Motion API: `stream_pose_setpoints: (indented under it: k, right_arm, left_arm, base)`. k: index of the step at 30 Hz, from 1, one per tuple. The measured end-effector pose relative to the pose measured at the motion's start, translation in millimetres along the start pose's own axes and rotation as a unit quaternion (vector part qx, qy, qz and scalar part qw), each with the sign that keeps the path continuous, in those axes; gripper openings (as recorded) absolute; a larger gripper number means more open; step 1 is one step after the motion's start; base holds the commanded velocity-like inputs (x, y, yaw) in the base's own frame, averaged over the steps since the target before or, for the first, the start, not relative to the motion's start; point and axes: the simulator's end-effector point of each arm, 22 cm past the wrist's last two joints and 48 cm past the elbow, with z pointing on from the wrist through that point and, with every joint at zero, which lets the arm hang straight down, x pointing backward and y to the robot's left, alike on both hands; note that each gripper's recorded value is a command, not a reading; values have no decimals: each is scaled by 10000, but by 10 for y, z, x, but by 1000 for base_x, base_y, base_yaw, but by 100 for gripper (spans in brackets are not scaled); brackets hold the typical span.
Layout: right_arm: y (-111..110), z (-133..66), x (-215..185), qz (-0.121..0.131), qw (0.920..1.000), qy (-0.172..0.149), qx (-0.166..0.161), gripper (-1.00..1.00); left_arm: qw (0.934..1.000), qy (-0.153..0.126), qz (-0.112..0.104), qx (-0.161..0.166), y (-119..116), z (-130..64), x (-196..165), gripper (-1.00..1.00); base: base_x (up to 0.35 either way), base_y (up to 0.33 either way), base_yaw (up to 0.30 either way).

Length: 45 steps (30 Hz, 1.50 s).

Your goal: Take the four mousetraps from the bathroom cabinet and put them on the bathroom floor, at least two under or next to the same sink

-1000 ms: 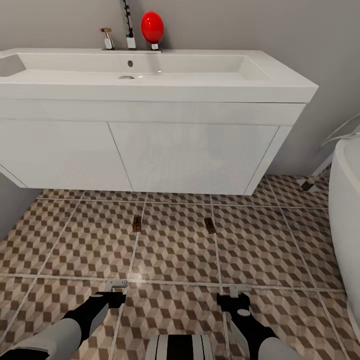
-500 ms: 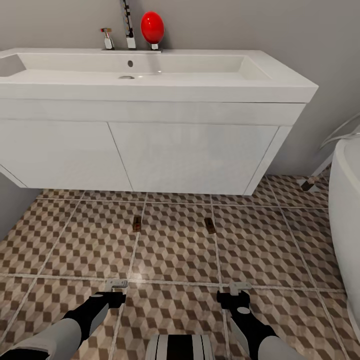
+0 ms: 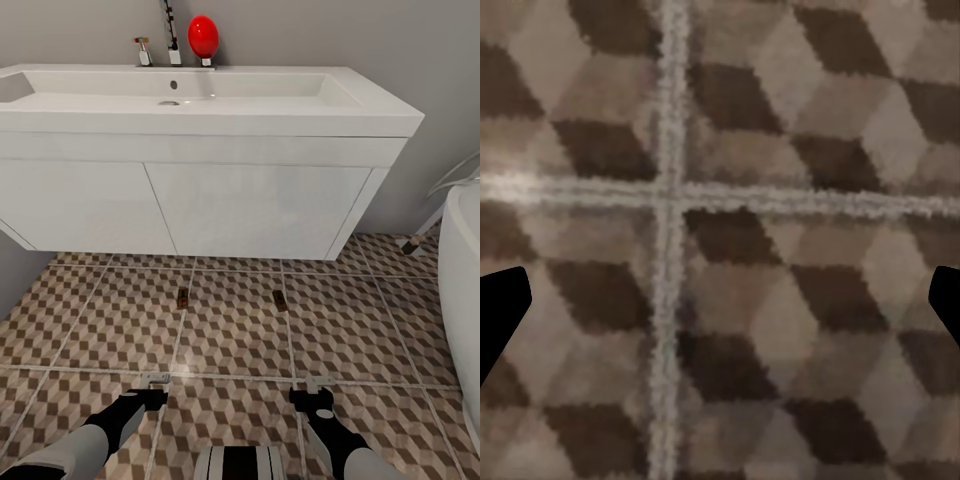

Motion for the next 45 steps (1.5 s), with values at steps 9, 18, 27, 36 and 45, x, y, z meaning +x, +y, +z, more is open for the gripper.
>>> stream_pose_setpoints:
  k: [9, 18, 27, 36, 45]
  right_arm:
    - [-4, 1, 0, 3, 10000, 1, 3, 100]
    - [-4, 2, -1, -2, 10000, -2, -6, 100]
    - [-1, 4, 1, -4, 10000, -1, -14, 100]
    - [3, 4, 2, -4, 10000, 1, -23, 100]
    - [3, 4, 3, -4, 10000, 1, -25, 100]
  left_arm:
    - [10000, 0, 0, 3, -5, 0, 0, 100]
    - [10000, 0, 0, 6, -9, 0, 0, 100]
    - [10000, 3, -3, 7, -10, 2, 2, 100]
    - [10000, 4, -3, 7, -10, 3, 2, 100]
    - [10000, 5, -4, 7, -10, 3, 3, 100]
  base:
    - [0, 0, 0]
    - [-10, 0, 0]
    - [-178, 0, 0]
    - [-311, 0, 0]
    - [-333, 0, 0]
